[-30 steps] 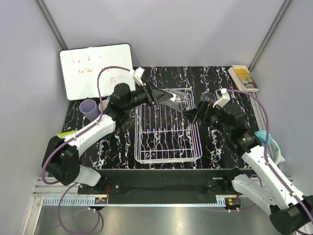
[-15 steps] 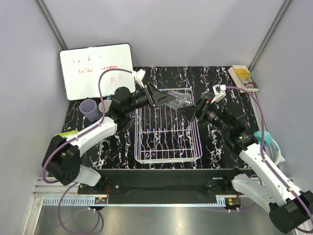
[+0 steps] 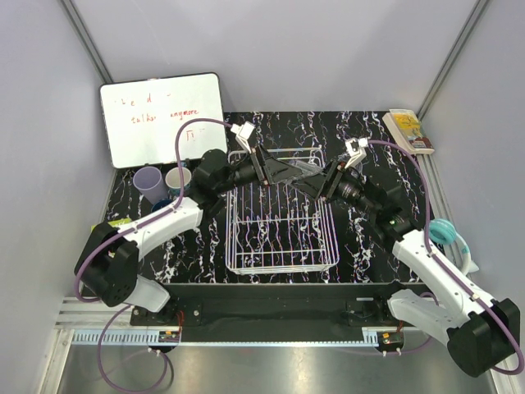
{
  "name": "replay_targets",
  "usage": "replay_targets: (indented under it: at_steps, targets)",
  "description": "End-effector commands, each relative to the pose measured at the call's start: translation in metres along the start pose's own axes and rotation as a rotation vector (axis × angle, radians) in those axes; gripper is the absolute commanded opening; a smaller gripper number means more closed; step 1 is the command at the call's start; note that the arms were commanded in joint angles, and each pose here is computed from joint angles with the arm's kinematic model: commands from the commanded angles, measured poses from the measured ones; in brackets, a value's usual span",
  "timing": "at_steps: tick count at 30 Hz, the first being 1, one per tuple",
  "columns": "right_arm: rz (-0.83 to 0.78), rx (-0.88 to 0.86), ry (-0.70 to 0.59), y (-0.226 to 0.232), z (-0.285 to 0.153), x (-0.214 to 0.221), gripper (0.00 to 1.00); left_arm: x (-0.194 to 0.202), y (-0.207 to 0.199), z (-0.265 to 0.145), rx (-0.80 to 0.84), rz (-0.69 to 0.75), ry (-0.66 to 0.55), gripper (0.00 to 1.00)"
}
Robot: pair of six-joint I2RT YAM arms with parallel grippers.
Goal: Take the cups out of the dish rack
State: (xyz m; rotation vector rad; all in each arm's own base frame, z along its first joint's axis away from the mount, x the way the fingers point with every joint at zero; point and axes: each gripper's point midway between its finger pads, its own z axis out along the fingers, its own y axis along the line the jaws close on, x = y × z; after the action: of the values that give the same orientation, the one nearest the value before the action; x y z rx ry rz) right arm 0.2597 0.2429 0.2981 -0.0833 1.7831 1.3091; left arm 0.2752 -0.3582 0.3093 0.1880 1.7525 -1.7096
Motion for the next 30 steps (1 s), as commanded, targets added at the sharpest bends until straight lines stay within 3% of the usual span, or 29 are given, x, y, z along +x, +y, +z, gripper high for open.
replay_targets:
  at_steps: [1,3,5,7,9,10,12,13,17,19,25,30]
  targets:
    - [-0.032,-0.030,-0.043,0.010,-0.001,-0.011,0.67,-0.005,-0.029,0.002,0.105,0.068,-0.018,0.00]
    - [-0.042,-0.022,-0.049,0.010,-0.003,-0.011,0.63,-0.007,-0.031,0.003,0.105,0.076,-0.021,0.00]
    - [-0.044,-0.006,-0.056,0.006,-0.004,-0.011,0.26,-0.006,-0.032,0.004,0.108,0.079,-0.013,0.00]
    - [-0.034,0.022,-0.044,0.000,-0.004,-0.009,0.00,-0.004,-0.028,0.005,0.097,0.073,-0.008,0.00]
    - [-0.036,0.034,-0.032,-0.003,-0.004,-0.006,0.00,-0.002,-0.024,0.006,0.077,0.071,0.007,0.08]
    - [-0.037,0.040,-0.038,-0.003,-0.006,-0.007,0.00,-0.002,-0.023,0.006,0.072,0.075,0.010,0.22]
    - [-0.040,0.062,-0.034,-0.006,-0.010,-0.005,0.00,-0.001,-0.020,0.006,0.050,0.085,0.015,0.34]
    - [-0.051,0.072,-0.045,-0.006,-0.012,-0.007,0.00,-0.004,-0.021,0.005,0.046,0.093,0.011,0.51]
    - [-0.085,0.095,-0.059,-0.003,-0.024,-0.010,0.00,-0.018,-0.011,0.003,-0.039,0.106,-0.024,0.94]
    - [-0.087,0.122,-0.056,-0.005,-0.031,-0.008,0.00,-0.030,0.000,-0.002,-0.100,0.103,-0.043,0.99]
    - [-0.098,0.221,-0.086,-0.016,-0.042,-0.013,0.00,-0.071,0.022,-0.022,-0.207,0.075,-0.146,0.99]
    - [-0.101,0.650,-0.122,-0.077,-0.059,-0.040,0.00,-0.077,0.066,-0.049,-0.481,0.074,-0.206,0.99]
